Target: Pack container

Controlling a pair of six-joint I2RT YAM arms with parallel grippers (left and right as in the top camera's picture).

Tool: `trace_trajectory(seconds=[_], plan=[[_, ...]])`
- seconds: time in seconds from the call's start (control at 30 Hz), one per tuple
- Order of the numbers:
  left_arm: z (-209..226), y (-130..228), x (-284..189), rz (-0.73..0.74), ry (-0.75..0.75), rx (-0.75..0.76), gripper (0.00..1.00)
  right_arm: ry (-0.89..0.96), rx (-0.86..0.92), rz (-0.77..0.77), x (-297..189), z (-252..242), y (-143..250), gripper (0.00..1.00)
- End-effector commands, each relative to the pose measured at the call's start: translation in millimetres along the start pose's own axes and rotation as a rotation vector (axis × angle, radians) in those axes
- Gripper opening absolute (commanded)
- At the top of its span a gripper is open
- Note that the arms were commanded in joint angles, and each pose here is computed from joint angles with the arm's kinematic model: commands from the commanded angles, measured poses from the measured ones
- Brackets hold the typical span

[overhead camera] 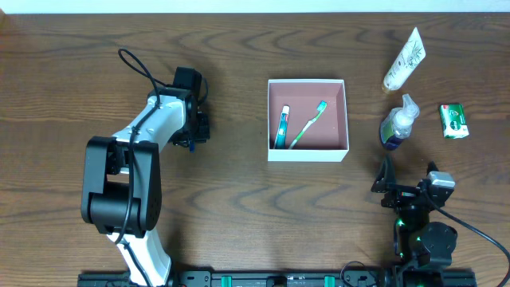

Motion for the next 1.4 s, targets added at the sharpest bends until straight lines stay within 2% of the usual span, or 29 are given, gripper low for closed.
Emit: trace_trajectory(seconds=[0.0, 0.73, 0.87, 0.97, 1.13, 1.27, 1.37], plan=[[1, 1, 6, 0.016, 0.003, 0.016, 0.36, 0.006, -0.014, -0.002, 0, -1, 0, 0.99], [-1, 4, 20, 0.058, 0.020, 0.024, 0.34, 0.006, -0.014, -0.002, 0, -1, 0, 0.99], [-1, 2, 19, 0.052, 0.020, 0.023, 0.15, 0.006, -0.014, -0.002, 0, -1, 0, 0.99], [-1, -1, 17, 0.040, 0.020, 0.023, 0.06, 0.006, -0.014, -0.002, 0, -1, 0, 0.99], [-1, -12, -2, -0.009, 0.022, 0.012, 0.06, 0.006, -0.014, -0.002, 0, -1, 0, 0.99], [0, -22, -38, -0.079, 0.034, -0.008, 0.06, 0.006, -0.014, -0.002, 0, -1, 0, 0.99], [-9, -27, -76, -0.145, 0.147, 0.006, 0.06, 0.006, -0.014, -0.002, 0, -1, 0, 0.99]])
Point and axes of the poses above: each gripper's point midway between its finger pads, its own x axis out along the fingers, its own z axis along the line the jaws close on, y = z × x, the point moved 10 cm from there along -x, back along the fingers, and after that the axes turned 12 degrees about x, right-handed, at the moved point
